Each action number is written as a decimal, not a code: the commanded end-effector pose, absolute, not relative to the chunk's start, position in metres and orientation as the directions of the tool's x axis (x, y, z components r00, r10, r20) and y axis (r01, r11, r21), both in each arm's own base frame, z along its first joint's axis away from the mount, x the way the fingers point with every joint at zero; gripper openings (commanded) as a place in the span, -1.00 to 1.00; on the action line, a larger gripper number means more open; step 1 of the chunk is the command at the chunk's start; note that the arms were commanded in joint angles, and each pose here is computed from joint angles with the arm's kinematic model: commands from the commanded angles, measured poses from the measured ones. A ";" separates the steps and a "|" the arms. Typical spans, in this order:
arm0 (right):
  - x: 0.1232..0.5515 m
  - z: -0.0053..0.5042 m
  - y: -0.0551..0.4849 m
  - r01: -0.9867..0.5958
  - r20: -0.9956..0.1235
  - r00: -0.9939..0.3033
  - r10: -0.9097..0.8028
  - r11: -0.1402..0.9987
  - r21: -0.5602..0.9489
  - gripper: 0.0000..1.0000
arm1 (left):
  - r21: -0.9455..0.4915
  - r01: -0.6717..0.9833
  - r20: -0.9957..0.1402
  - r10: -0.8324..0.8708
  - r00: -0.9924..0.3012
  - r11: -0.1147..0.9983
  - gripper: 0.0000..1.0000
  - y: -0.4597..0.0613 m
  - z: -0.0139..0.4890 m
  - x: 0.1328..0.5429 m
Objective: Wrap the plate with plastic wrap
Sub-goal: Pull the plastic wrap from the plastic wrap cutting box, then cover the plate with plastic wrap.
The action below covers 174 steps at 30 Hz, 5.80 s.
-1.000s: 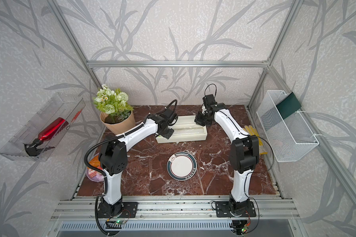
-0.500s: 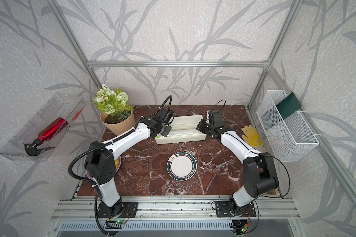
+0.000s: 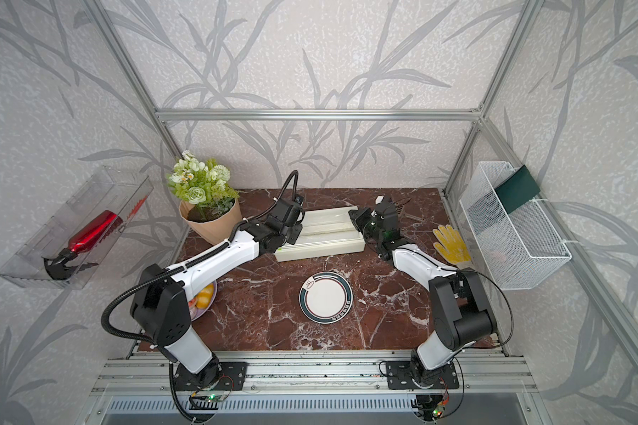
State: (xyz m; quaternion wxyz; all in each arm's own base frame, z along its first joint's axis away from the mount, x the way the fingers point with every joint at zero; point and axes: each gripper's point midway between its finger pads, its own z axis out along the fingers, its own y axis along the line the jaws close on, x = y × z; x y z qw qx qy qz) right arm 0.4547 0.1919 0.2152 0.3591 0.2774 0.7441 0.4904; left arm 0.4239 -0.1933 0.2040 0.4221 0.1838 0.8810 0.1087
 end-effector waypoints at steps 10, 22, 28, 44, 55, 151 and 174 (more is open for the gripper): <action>0.464 0.280 0.196 -0.100 -0.280 -0.544 0.791 0.270 0.958 -1.00 | 0.347 0.094 -0.844 0.355 -0.401 0.933 -1.00 -0.186 0.291 0.443; 0.465 0.322 0.197 -0.158 -0.344 -0.536 0.771 0.309 0.938 -1.00 | 0.355 0.080 -0.862 0.359 -0.358 0.932 -1.00 -0.184 0.327 0.443; 0.465 0.341 0.197 -0.176 -0.363 -0.535 0.763 0.320 0.931 -1.00 | 0.362 0.060 -0.872 0.361 -0.330 0.930 -1.00 -0.179 0.352 0.440; 0.464 0.391 0.196 -0.218 -0.416 -0.526 0.741 0.356 0.909 -1.00 | 0.366 0.023 -0.891 0.358 -0.280 0.930 -1.00 -0.167 0.407 0.428; 0.454 0.414 0.196 -0.243 -0.438 -0.537 0.721 0.365 0.899 -1.00 | 0.358 0.031 -0.899 0.354 -0.257 0.933 -1.00 -0.165 0.424 0.415; 0.068 0.158 0.087 0.231 -0.090 -0.947 0.307 0.851 0.472 -1.00 | -0.138 0.783 -0.429 0.676 -0.599 0.607 -1.00 -0.292 0.135 0.032; 0.139 0.072 0.119 0.205 -0.194 -0.955 0.222 0.973 0.105 -1.00 | -0.083 0.555 -0.201 0.532 -0.823 0.827 -1.00 -0.244 0.047 0.069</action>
